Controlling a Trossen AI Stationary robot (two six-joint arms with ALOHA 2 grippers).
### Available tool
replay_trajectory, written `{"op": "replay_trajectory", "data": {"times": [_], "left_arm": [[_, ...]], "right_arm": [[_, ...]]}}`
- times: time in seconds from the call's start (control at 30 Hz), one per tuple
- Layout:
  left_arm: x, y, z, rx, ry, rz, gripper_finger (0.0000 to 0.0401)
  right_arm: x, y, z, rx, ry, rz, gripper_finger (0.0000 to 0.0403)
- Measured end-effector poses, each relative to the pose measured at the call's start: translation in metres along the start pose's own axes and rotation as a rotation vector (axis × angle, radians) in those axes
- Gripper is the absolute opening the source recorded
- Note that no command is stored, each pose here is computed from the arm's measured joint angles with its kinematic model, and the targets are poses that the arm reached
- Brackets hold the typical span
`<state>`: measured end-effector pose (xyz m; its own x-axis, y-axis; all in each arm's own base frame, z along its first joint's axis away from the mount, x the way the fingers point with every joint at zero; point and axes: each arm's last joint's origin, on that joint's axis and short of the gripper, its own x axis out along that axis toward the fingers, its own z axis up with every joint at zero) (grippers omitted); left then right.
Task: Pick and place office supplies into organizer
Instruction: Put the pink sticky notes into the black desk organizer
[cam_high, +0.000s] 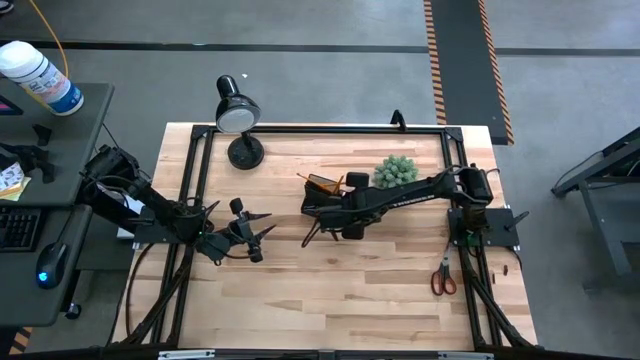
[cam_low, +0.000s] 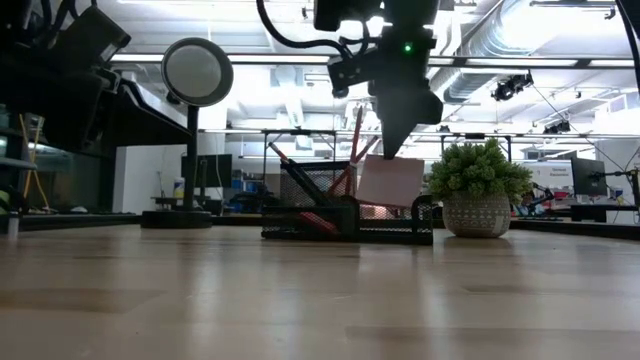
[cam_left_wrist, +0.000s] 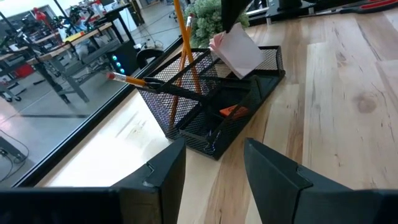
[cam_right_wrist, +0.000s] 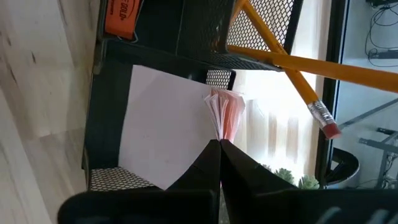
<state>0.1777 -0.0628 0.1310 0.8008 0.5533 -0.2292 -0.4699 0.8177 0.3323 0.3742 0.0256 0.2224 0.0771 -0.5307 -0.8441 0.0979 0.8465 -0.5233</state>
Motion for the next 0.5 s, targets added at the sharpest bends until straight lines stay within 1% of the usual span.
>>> {"op": "replay_trajectory", "data": {"times": [0.4,0.5], "left_arm": [[0.0000,0.0000,-0.0001,0.001,0.001,0.000,0.0150],[0.0000,0.0000,-0.0001,0.001,0.001,0.000,0.0150]], "right_arm": [[0.0000,0.0005,0.0023,0.015,-0.020,0.008,0.0000],[0.0000,0.0007,0.0023,0.037,-0.020,0.014,0.0000]]}}
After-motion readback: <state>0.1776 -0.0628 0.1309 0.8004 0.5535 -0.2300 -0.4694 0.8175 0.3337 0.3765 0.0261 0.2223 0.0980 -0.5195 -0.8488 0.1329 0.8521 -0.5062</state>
